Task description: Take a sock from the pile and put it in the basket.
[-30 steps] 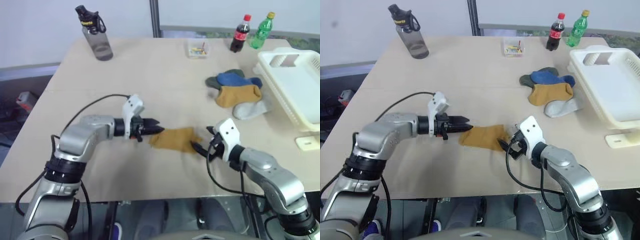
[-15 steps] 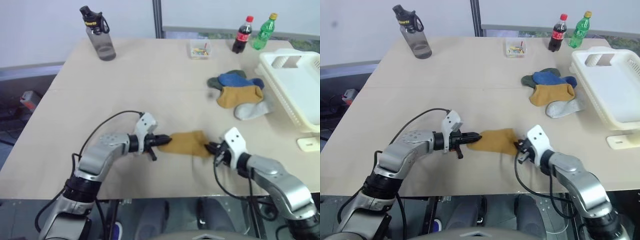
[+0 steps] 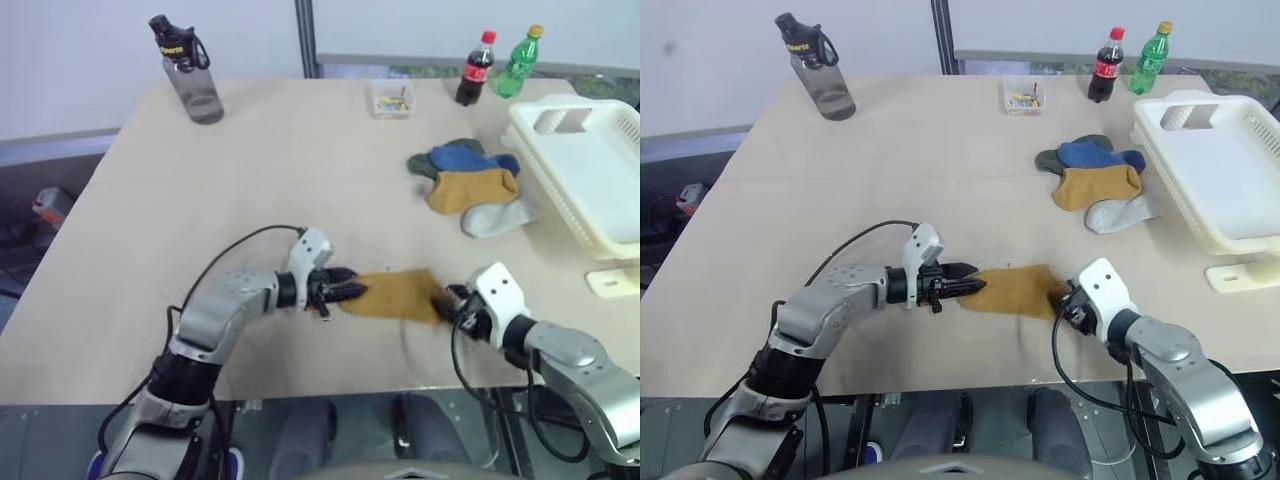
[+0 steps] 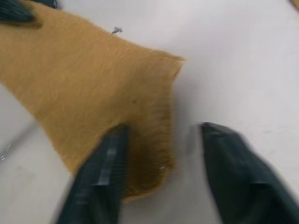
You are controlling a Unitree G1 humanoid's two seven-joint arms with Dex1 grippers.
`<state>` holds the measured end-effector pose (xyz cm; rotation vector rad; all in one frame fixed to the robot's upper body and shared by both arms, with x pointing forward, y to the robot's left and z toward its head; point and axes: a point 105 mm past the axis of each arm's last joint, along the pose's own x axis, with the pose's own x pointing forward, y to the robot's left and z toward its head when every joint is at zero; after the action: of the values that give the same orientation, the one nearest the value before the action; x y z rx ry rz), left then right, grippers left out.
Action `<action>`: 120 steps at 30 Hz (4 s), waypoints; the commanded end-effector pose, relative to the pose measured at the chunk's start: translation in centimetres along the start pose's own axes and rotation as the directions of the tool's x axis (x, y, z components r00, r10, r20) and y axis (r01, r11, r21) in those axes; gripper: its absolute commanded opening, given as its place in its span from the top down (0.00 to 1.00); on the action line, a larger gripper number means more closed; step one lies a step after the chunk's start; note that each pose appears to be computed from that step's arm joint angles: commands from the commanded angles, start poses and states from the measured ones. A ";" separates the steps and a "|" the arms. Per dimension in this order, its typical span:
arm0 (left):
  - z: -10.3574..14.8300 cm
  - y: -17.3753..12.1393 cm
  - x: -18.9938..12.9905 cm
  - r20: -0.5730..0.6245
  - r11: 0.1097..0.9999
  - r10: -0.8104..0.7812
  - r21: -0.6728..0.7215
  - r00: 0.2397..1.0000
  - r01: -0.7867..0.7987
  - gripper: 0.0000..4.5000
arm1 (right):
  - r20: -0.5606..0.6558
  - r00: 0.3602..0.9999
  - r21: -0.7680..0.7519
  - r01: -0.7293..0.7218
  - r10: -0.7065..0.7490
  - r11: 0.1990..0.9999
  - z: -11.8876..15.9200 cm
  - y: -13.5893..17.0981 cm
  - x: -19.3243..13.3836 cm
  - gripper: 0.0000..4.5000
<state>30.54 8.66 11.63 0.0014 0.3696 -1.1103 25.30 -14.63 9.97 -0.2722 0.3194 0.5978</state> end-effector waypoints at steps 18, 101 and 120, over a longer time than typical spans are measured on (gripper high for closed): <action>9.8 1.9 16.9 0.143 0.969 0.153 0.172 0.978 -0.177 0.35 | 0.342 0.851 -0.118 0.459 -0.398 0.880 7.5 -3.3 -6.8 0.01; 0.6 1.4 -12.8 0.188 0.956 0.229 0.143 0.955 -0.258 0.35 | 0.206 0.887 -0.012 -0.421 0.414 0.907 11.2 10.5 13.7 0.68; -2.6 3.3 -2.3 -0.034 0.885 0.404 -0.237 0.914 -0.400 0.35 | 0.304 0.891 -0.334 -0.233 0.338 0.913 9.9 4.8 1.7 0.37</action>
<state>31.53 12.80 10.31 -0.1588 0.4132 -0.6810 27.21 -6.52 15.62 -0.3644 0.0140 0.9569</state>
